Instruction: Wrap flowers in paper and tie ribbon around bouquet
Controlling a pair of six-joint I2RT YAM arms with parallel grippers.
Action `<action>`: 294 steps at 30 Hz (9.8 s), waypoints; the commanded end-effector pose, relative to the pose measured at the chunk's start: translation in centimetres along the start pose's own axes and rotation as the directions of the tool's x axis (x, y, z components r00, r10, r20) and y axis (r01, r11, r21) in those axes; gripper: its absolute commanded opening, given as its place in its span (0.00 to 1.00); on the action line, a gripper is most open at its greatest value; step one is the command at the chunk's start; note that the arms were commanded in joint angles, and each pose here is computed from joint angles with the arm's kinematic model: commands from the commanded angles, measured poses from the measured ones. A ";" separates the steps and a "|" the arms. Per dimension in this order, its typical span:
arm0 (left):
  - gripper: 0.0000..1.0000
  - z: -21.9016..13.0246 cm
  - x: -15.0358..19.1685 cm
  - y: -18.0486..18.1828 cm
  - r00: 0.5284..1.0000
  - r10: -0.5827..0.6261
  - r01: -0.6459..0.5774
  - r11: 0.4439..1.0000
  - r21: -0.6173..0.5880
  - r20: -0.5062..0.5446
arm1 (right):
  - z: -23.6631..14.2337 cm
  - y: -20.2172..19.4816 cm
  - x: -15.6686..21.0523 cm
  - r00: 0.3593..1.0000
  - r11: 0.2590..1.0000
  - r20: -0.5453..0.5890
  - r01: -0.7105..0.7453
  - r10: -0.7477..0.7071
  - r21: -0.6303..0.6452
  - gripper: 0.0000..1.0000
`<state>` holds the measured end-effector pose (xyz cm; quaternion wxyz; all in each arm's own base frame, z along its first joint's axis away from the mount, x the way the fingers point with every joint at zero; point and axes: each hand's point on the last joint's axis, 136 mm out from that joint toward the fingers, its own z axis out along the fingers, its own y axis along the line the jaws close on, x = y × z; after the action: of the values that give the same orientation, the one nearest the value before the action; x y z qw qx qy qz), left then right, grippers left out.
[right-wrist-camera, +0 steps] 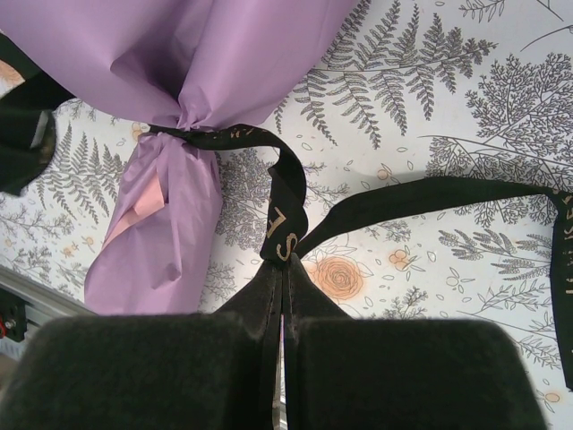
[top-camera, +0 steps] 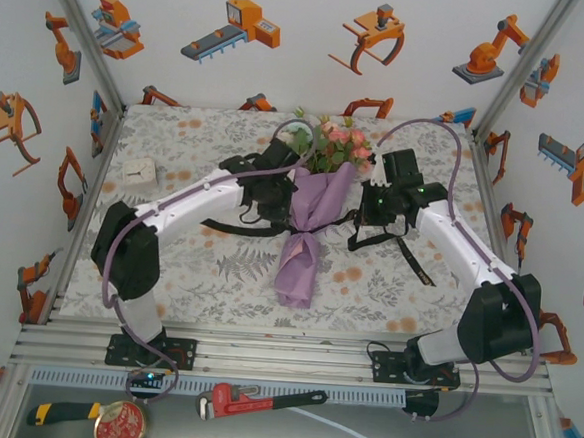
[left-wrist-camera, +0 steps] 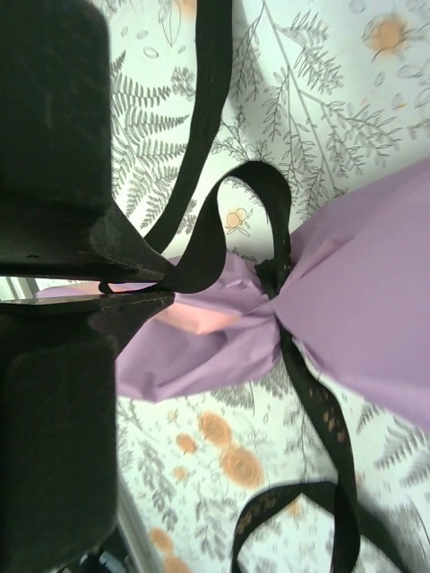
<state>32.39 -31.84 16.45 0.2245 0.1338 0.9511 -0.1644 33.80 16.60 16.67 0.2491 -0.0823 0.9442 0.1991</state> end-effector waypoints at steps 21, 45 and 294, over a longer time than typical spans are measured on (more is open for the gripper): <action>0.10 -10.1 3.3 -7.9 0.844 0.439 -0.536 0.690 0.486 0.307 | 5.7 16.2 -8.4 0.940 0.841 0.005 -0.304 0.342 -0.447 0.36; 0.08 -5.1 -0.3 -6.7 0.914 0.266 -0.380 0.827 0.415 0.305 | 1.8 8.1 -6.5 0.959 0.880 -0.034 -0.273 0.283 -0.387 0.44; 0.00 -2.1 0.4 6.0 0.902 -0.414 0.389 0.903 0.183 0.123 | 7.8 15.6 -8.2 0.949 0.892 0.270 0.256 -0.161 -0.371 0.04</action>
<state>33.75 -24.35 14.75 0.2313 -0.1057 0.9319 -0.2585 40.01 33.44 20.14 0.3772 -0.2220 0.8199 0.3690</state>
